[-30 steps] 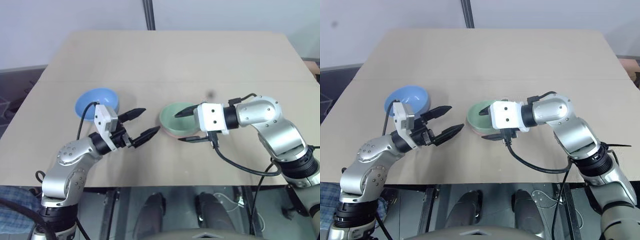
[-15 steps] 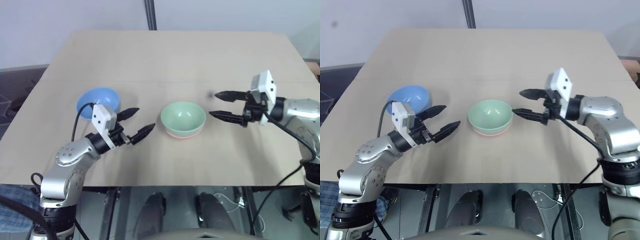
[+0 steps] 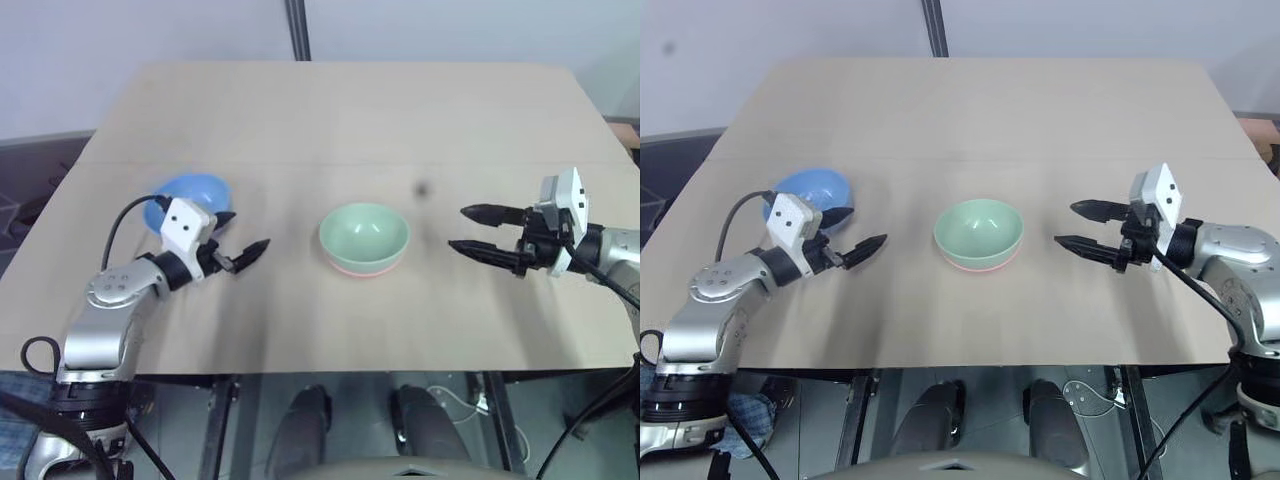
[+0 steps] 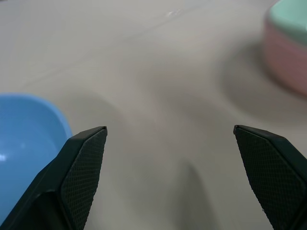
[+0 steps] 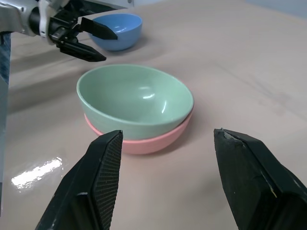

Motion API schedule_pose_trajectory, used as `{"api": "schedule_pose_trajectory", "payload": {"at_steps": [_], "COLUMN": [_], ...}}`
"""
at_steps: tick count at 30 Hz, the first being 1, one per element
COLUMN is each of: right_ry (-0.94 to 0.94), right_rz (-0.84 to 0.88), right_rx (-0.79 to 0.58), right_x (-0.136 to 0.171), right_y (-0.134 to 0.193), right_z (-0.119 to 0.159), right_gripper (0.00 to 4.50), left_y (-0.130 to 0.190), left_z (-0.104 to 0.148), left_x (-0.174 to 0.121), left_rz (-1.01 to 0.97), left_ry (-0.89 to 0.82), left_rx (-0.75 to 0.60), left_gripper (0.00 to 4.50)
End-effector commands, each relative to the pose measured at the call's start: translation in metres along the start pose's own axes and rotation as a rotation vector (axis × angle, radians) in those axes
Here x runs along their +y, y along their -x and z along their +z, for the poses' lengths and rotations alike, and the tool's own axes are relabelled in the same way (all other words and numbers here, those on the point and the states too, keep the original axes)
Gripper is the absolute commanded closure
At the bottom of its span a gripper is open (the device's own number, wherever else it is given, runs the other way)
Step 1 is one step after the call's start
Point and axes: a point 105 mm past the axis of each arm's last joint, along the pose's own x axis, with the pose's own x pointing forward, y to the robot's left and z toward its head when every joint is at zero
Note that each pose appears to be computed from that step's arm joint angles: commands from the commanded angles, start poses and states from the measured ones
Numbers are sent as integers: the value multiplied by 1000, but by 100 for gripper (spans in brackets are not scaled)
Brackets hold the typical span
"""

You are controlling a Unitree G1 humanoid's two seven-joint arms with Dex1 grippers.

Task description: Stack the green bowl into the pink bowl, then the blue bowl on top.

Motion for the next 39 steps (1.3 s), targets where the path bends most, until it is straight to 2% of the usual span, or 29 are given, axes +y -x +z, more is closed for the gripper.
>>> {"api": "schedule_pose_trajectory", "payload": {"at_steps": [1, 4, 11, 17, 20, 23, 28, 39], "right_ry": [79, 88, 140, 143, 145, 145, 147, 161], "right_rz": [1, 19, 30, 29, 28, 33, 38, 53], "right_rx": [-48, -38, -100, -123, -115, -111, -111, -125], "right_x": [1, 3, 1, 0, -2, -2, -4, -4], "right_y": [6, 8, 10, 8, 7, 6, 6, 5], "right_z": [25, 27, 58, 68, 66, 64, 63, 65], "right_gripper": [134, 134, 134, 134, 134, 134, 134, 134], "left_y": [4, 4, 0, -5, -5, -1, 15, 45], "left_z": [-2, -9, -6, 15, 35, 43, 37, -9], "left_x": [12, 15, 12, -3, 4, 16, 37, 58], "left_rz": [15, 17, 6, -50, -13, 44, 142, 237], "left_ry": [-59, -60, -70, -118, -138, -125, -112, -110], "left_rx": [44, 83, 67, -13, -70, -94, -59, 139], "left_gripper": [0, 0, 0, 0, 0, 0, 0, 0]}}
